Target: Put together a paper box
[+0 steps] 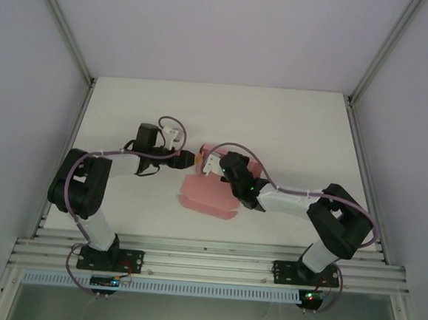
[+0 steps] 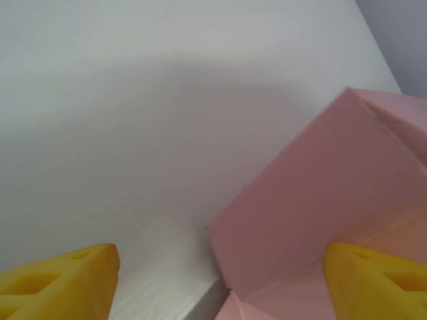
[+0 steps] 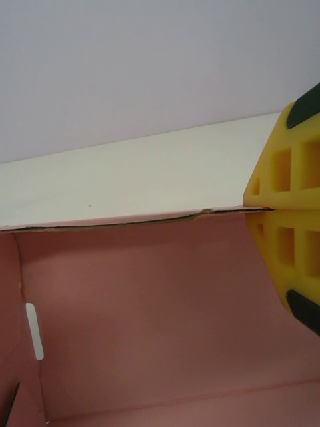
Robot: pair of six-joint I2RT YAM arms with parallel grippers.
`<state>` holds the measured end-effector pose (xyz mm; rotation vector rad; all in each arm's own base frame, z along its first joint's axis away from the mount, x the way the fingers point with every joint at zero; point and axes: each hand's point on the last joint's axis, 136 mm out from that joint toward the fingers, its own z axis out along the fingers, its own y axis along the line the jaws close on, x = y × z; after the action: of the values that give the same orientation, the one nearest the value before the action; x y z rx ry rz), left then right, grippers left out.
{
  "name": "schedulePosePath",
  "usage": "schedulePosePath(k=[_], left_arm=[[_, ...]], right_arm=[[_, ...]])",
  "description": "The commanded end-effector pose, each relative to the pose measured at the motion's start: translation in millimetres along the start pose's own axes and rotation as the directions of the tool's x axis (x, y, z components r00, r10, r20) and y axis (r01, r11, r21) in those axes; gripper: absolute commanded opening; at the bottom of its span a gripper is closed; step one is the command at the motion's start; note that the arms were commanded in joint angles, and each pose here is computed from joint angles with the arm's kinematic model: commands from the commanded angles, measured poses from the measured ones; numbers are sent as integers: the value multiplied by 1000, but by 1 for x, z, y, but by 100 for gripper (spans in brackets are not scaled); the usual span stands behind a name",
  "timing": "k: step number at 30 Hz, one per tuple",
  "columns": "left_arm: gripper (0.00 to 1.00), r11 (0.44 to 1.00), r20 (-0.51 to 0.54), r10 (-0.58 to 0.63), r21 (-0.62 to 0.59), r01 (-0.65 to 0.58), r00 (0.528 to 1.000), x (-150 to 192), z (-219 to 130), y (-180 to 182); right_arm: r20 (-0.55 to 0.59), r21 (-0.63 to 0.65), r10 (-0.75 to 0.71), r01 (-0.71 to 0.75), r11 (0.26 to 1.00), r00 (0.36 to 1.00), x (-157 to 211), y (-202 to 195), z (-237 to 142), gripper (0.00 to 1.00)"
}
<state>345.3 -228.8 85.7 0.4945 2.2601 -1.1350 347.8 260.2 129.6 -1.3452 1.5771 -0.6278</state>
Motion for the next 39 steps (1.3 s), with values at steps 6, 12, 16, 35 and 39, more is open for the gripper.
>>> schedulePosePath(k=[6,12,16,35,39], left_arm=[[74,985,-57,144,109,-137,988,-4,10,-31],[71,989,-25,138,51,-136,990,-16,23,-20],[68,986,9,163,-27,-162,987,-18,24,-12],[51,961,89,276,-29,-274,957,-16,37,-37],[51,961,80,276,7,-277,958,-15,41,-43]], right_arm=[[13,-14,32,-32,999,999,-3,-5,-4,0],[18,-28,38,-38,999,999,-6,-1,-5,0],[16,-36,41,-41,999,999,-5,3,-6,0],[5,-54,61,-61,997,998,-7,16,-7,0],[6,-52,66,-65,996,998,-7,16,-7,0]])
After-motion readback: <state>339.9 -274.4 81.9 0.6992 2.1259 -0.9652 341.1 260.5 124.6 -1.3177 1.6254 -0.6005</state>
